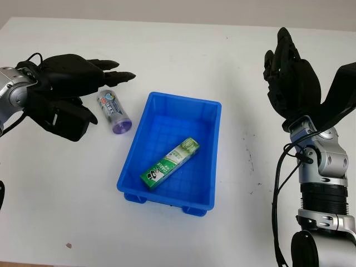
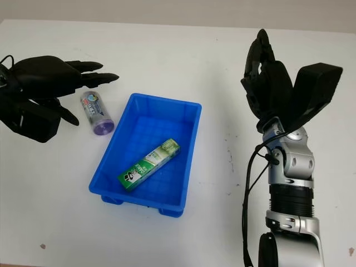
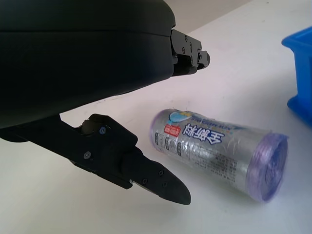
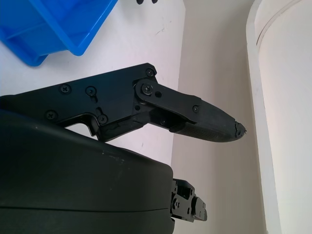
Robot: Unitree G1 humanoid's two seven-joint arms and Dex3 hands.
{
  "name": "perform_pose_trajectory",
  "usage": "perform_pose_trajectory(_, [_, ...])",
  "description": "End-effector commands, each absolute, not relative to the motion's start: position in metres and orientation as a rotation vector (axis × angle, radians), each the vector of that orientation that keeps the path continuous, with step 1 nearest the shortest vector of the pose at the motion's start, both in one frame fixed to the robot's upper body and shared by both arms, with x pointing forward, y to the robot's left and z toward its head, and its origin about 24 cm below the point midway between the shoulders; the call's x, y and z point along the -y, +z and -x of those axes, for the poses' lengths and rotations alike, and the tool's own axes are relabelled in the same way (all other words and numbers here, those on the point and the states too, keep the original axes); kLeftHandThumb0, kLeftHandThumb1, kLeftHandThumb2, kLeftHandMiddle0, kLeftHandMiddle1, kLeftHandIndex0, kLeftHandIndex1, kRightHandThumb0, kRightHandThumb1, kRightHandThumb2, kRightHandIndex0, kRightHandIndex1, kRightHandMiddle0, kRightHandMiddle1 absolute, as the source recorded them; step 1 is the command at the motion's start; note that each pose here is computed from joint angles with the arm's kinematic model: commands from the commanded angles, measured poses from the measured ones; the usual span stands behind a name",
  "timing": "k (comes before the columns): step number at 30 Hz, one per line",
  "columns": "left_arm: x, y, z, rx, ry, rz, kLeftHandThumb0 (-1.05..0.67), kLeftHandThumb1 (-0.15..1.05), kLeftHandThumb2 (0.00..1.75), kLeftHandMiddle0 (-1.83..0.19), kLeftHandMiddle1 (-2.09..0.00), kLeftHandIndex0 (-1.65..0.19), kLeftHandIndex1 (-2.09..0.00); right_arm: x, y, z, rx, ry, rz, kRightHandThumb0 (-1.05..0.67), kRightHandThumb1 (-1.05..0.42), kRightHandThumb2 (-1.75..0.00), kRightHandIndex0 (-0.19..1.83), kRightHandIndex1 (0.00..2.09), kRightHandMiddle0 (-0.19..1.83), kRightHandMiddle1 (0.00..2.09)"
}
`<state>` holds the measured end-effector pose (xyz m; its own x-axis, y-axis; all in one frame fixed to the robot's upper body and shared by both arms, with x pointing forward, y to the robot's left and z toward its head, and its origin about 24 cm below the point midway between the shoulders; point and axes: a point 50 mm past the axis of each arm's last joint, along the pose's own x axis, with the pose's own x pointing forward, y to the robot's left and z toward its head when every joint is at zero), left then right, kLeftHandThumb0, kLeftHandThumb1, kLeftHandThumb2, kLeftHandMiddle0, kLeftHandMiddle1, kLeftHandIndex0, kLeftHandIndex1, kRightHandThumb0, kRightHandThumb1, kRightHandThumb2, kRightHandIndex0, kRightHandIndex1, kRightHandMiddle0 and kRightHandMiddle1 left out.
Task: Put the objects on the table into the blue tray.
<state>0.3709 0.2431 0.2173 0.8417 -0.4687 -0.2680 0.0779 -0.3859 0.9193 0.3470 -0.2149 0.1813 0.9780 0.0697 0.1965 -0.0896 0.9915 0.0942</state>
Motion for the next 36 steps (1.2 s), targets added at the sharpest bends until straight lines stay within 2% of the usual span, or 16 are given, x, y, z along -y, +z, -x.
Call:
perform_pose_trajectory(1, [-0.244,0.221,-0.372,0.308,-0.588,-1.906,-0.36,0.81,0.05,-0.06,-0.07,-0.09,-0.08,0.216,0.186,-0.347,0.218,0.082,-0.111,-0.69,-1.05,-0.74,-0.19,0.00,-0.19,0.00])
perform_pose_trajectory(8, [-0.242,0.197,-0.373,0.313,-0.642,-1.948,-0.34,0.89,0.08,-0.17,-0.09,-0.16,-0.10,0.217,0.186,-0.346,0.222,0.085,-0.097,-0.69,-1.05,-0.74,-0.19,0.00,-0.19,0.00])
perform_pose_trajectory(11, [-0.239,0.188,-0.370,0.385,-0.650,-1.909,-0.30,0.91,0.06,-0.30,-0.11,-0.30,-0.14,0.217,0.185,-0.345,0.219,0.081,-0.104,-0.68,-1.05,-0.74,-0.19,0.00,-0.19,0.00])
perform_pose_trajectory(13, [-0.238,0.183,-0.368,0.461,-0.640,-1.903,-0.29,0.91,0.06,-0.46,-0.20,-0.44,-0.23,0.218,0.185,-0.345,0.219,0.082,-0.103,-0.68,-1.05,-0.74,-0.19,0.00,-0.19,0.00])
perform_pose_trajectory(14, [-0.238,0.180,-0.367,0.496,-0.638,-1.915,-0.30,0.93,0.06,-0.44,-0.38,-0.43,-0.35,0.218,0.185,-0.345,0.218,0.082,-0.101,-0.68,-1.05,-0.74,-0.19,0.00,-0.19,0.00])
perform_pose_trajectory(15, [-0.238,0.178,-0.367,0.524,-0.637,-1.936,-0.31,0.94,0.06,-0.36,-0.76,-0.38,-0.53,0.218,0.185,-0.345,0.217,0.082,-0.100,-0.68,-1.05,-0.74,-0.19,0.00,-0.19,0.00])
perform_pose_trajectory(16, [-0.238,0.176,-0.367,0.549,-0.638,-1.954,-0.33,0.96,0.06,-0.28,-1.21,-0.29,-0.81,0.219,0.184,-0.345,0.217,0.080,-0.100,-0.69,-1.05,-0.74,-0.19,0.00,-0.19,0.00])
perform_pose_trajectory(18, [-0.239,0.173,-0.366,0.587,-0.641,-2.001,-0.35,0.99,0.06,-0.25,-1.56,-0.22,-1.07,0.219,0.184,-0.345,0.214,0.083,-0.105,-0.68,-1.05,-0.74,-0.19,0.00,-0.19,0.00])
perform_pose_trajectory(19, [-0.239,0.173,-0.367,0.600,-0.642,-2.029,-0.38,1.01,0.06,-0.24,-1.74,-0.19,-1.29,0.219,0.184,-0.345,0.214,0.084,-0.106,-0.68,-1.05,-0.74,-0.19,0.00,-0.19,0.00])
perform_pose_trajectory(22, [-0.242,0.170,-0.367,0.635,-0.626,-2.101,-0.45,1.04,0.16,-0.27,-2.04,-0.13,-1.76,0.219,0.183,-0.345,0.215,0.086,-0.102,-0.68,-1.05,-0.74,-0.19,0.00,-0.19,0.00])
perform_pose_trajectory(24, [-0.244,0.169,-0.369,0.655,-0.607,-2.150,-0.50,1.05,0.29,-0.38,-2.08,-0.12,-1.94,0.218,0.183,-0.345,0.215,0.087,-0.100,-0.68,-1.05,-0.74,-0.19,0.00,-0.19,0.00])
perform_pose_trajectory(25, [-0.244,0.169,-0.369,0.671,-0.596,-2.158,-0.52,1.05,0.40,-0.55,-2.09,-0.18,-2.03,0.218,0.183,-0.345,0.214,0.087,-0.099,-0.68,-1.05,-0.74,-0.19,0.00,-0.19,0.00])
perform_pose_trajectory(28, [-0.246,0.170,-0.369,0.703,-0.557,-2.150,-0.54,1.05,0.54,-0.92,-2.09,-0.40,-2.09,0.218,0.183,-0.345,0.214,0.090,-0.104,-0.68,-1.05,-0.74,-0.19,0.00,-0.19,0.00])
perform_pose_trajectory(29, [-0.246,0.171,-0.370,0.670,-0.547,-2.146,-0.54,1.05,0.55,-0.98,-2.09,-0.44,-2.09,0.218,0.183,-0.345,0.215,0.090,-0.106,-0.68,-1.05,-0.74,-0.19,0.00,-0.19,0.00])
perform_pose_trajectory(32, [-0.248,0.173,-0.372,0.605,-0.531,-2.124,-0.54,1.05,0.55,-0.96,-2.09,-0.37,-2.09,0.218,0.183,-0.345,0.216,0.090,-0.102,-0.67,-1.05,-0.74,-0.19,0.00,-0.19,0.00])
perform_pose_trajectory(36, [-0.253,0.183,-0.374,0.576,-0.424,-2.052,-0.52,1.05,0.51,-0.88,-2.09,-0.25,-2.09,0.218,0.182,-0.345,0.214,0.089,-0.106,-0.67,-1.05,-0.74,-0.19,0.00,-0.19,0.00])
